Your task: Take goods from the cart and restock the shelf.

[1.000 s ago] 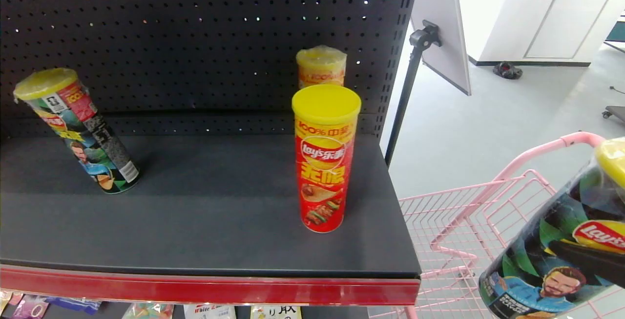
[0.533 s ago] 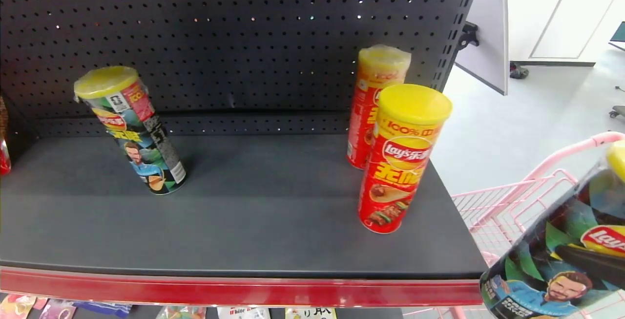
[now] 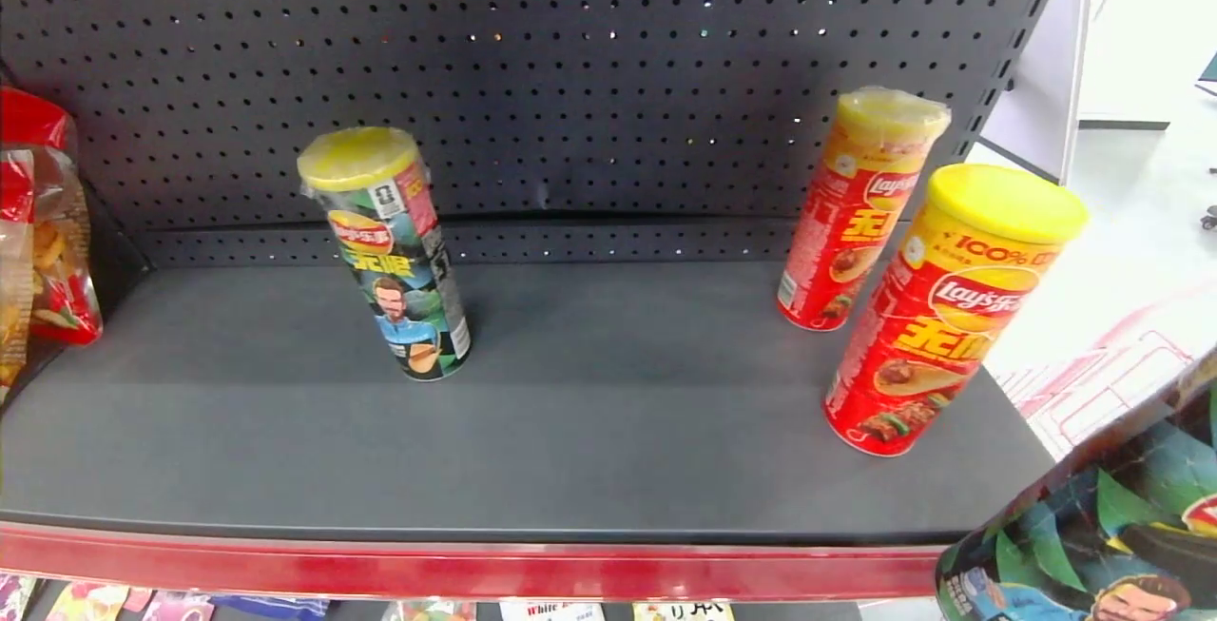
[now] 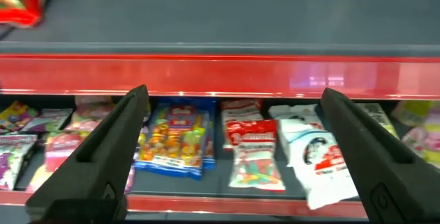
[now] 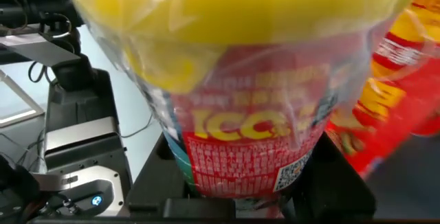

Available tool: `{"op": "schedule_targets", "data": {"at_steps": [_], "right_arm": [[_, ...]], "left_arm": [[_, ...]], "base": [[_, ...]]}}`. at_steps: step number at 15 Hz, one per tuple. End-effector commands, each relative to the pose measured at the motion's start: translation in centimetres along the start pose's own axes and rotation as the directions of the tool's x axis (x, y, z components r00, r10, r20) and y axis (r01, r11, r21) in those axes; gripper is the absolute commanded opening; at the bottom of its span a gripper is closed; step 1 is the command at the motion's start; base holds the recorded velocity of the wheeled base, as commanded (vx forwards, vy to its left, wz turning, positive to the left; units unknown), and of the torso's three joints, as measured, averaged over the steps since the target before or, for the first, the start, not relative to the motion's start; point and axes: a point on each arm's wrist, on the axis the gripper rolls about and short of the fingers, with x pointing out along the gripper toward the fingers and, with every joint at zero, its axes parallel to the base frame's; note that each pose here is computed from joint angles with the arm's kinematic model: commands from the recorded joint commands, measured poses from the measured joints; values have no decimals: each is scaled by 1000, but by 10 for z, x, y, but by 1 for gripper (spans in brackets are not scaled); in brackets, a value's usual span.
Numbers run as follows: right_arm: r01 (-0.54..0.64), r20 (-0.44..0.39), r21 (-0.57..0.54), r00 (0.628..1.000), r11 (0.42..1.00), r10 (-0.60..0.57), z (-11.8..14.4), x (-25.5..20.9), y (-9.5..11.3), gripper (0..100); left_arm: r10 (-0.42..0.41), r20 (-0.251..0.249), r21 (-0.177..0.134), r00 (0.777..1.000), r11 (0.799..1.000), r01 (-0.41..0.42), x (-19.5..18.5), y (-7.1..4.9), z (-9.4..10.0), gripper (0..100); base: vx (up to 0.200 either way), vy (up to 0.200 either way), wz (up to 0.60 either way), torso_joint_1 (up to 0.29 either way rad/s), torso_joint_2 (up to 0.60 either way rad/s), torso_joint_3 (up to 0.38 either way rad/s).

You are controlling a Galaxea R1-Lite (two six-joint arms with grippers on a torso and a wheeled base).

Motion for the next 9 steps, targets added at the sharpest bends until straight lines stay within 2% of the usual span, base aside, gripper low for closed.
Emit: {"op": "schedule_targets", "data": {"at_steps": [1,6,9], "right_arm": [[-1,-4,5,1000,1000,1,-1,1,0,0],[4,-10,12,1000,1000,-4,-5,0,1,0],[9,-14,18,1000,1000,-9,-5,0,0,0]], "left_arm": [[0,-2,0,1000,1000,0,0,0,0,100],[0,-2,0,1000,1000,0,0,0,0,100],[0,-2,0,1000,1000,0,0,0,0,100]], "base": [[0,200,0,-2,-2,2],[0,0,0,0,0,0],[0,200,0,-9,1,2]]}}
